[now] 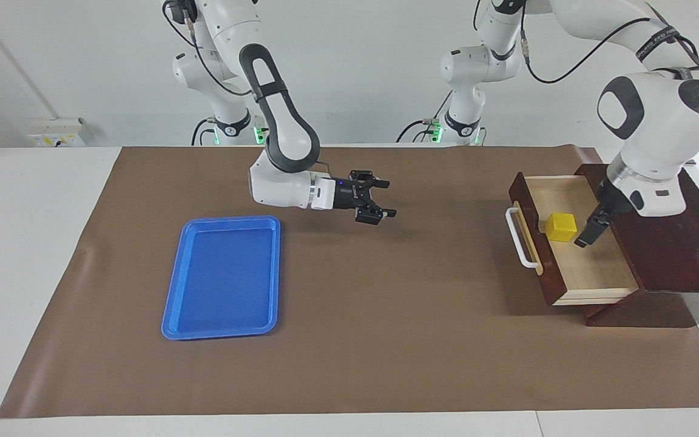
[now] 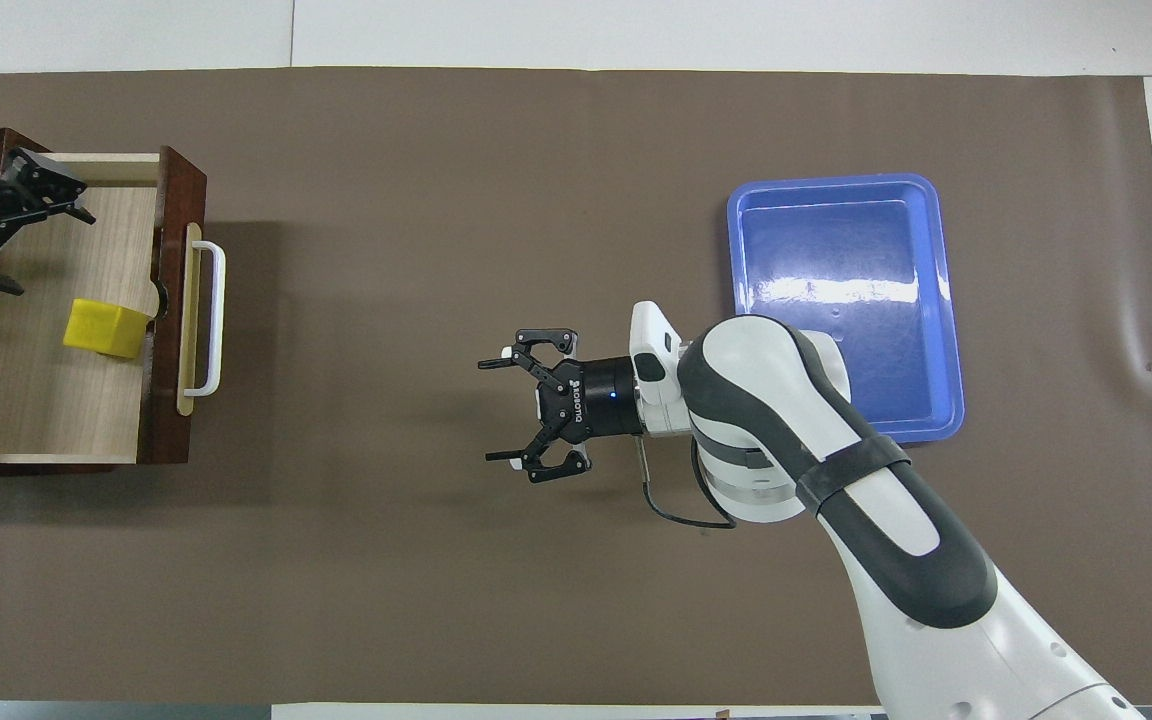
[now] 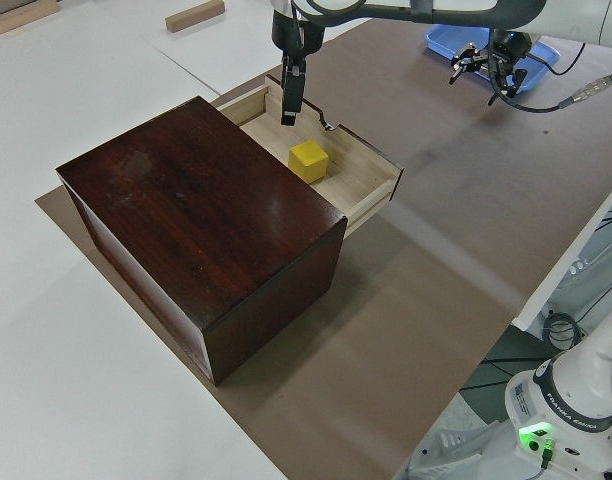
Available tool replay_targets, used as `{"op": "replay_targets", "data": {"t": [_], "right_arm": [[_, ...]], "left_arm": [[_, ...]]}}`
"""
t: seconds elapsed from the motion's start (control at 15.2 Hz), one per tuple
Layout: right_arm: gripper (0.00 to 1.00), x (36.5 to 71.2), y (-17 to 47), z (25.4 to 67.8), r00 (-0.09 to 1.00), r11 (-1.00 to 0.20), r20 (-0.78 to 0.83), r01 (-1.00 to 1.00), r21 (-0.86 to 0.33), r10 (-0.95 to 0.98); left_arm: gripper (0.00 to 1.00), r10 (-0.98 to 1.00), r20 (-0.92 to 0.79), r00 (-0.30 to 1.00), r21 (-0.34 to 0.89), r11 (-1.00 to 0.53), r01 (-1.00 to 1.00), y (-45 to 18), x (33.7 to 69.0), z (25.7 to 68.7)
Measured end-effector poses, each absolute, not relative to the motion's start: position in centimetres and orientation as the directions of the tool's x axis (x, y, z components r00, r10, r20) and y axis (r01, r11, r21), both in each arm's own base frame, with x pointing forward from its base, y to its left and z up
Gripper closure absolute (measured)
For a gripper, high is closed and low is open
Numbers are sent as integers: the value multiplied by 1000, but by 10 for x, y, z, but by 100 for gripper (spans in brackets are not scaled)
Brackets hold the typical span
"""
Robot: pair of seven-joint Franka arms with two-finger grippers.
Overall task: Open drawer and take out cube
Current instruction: 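Grasp the yellow cube in the drawer with the left gripper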
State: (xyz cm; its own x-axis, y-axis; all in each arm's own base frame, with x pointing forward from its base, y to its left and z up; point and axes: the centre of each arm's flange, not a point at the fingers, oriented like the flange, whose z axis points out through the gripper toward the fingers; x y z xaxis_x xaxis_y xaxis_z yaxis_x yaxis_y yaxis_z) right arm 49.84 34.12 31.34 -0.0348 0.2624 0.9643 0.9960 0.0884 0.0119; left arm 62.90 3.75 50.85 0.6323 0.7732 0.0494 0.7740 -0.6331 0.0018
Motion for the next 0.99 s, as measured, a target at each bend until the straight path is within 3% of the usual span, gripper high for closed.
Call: {"op": "replay_targets", "data": {"t": [0.13,0.46,0.99], "right_arm": [[0,500,345,315,-10,95,968,995,-15,250],[0,504,372,333,48,100,970,992,-74,240],[0,507,396,322,62,118,967,989,-93,246]], "left_arm": [[0,859,52,510,16,-511,859,40,628,498],[0,934,46,353,17,-354,935,52,603,461],[0,982,36,184,-2,-185,983,50,577,449]]}}
